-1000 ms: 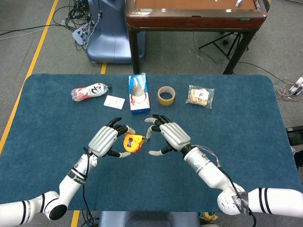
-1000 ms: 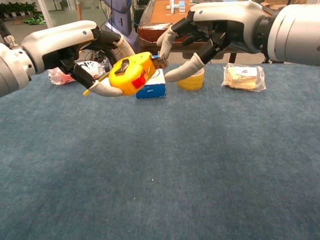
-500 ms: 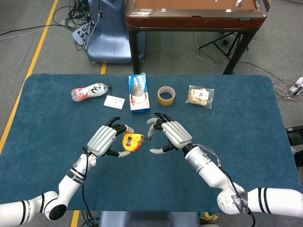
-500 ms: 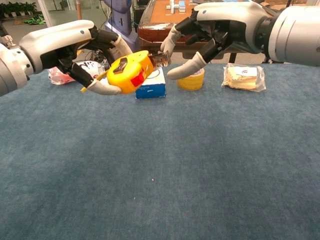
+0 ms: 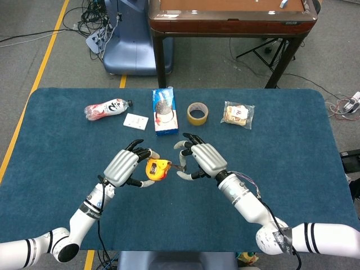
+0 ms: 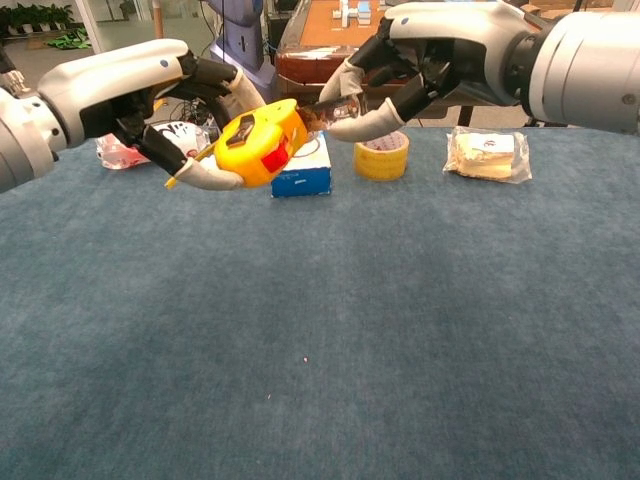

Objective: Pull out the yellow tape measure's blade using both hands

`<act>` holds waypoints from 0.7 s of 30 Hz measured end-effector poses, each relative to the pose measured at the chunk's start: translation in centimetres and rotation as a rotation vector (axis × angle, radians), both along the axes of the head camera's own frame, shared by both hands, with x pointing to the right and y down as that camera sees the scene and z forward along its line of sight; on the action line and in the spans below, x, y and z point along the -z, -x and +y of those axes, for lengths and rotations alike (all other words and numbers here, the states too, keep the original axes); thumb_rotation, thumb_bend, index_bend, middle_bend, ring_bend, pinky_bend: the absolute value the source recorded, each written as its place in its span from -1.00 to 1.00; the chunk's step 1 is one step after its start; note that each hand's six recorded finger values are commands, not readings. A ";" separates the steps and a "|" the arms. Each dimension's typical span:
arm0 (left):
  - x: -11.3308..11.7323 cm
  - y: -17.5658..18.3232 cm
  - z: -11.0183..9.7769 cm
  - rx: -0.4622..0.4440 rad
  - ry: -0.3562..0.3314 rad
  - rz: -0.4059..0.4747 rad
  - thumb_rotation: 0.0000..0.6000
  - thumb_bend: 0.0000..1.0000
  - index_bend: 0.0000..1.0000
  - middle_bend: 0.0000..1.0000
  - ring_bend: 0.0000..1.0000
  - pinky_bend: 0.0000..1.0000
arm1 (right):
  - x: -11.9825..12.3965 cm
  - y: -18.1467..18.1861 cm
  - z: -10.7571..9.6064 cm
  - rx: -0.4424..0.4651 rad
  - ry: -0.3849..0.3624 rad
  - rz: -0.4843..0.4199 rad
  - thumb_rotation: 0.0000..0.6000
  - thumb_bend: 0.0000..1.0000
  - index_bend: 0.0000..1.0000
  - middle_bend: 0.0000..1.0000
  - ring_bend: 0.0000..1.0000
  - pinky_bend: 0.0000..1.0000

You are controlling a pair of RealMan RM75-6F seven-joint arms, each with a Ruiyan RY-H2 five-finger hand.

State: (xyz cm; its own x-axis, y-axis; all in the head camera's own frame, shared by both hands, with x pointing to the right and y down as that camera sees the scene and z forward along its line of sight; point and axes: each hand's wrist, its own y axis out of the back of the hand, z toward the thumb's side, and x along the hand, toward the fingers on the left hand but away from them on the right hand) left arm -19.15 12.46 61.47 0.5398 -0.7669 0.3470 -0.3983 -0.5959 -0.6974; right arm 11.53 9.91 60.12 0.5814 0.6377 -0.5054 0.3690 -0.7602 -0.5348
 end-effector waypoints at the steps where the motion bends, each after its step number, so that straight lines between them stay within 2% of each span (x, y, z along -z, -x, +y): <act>1: 0.0 0.0 0.0 0.000 0.000 0.000 1.00 -0.66 0.03 0.05 -0.32 -0.85 | 0.0 0.0 0.0 0.000 -0.001 0.001 1.00 -0.22 0.39 -0.46 -1.00 -1.00; 8: -0.2 0.1 0.0 0.002 0.004 0.000 1.00 -0.66 0.03 0.05 -0.32 -0.85 | -0.2 0.0 -0.1 -0.006 -0.001 0.004 1.00 -0.21 0.40 -0.45 -1.00 -1.00; 16: -0.5 0.4 0.1 0.001 0.011 -0.006 1.00 -0.66 0.03 0.05 -0.32 -0.85 | -0.5 -0.4 -0.4 -0.016 -0.009 0.018 1.00 0.12 0.43 -0.42 -1.00 -1.00; 21: -0.6 0.9 0.2 -0.002 0.010 -0.014 1.00 -0.66 0.03 0.05 -0.32 -0.85 | -0.7 -0.9 -0.5 -0.020 -0.015 0.029 1.00 0.17 0.45 -0.41 -0.99 -1.00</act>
State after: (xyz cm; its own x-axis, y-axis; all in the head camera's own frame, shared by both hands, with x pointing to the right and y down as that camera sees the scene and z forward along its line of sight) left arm -20.08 12.68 62.07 0.5367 -0.7621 0.3622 -0.3870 -0.6038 -0.6969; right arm 12.39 9.39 60.85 0.5539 0.6566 -0.5119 0.3677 -0.7446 -0.5571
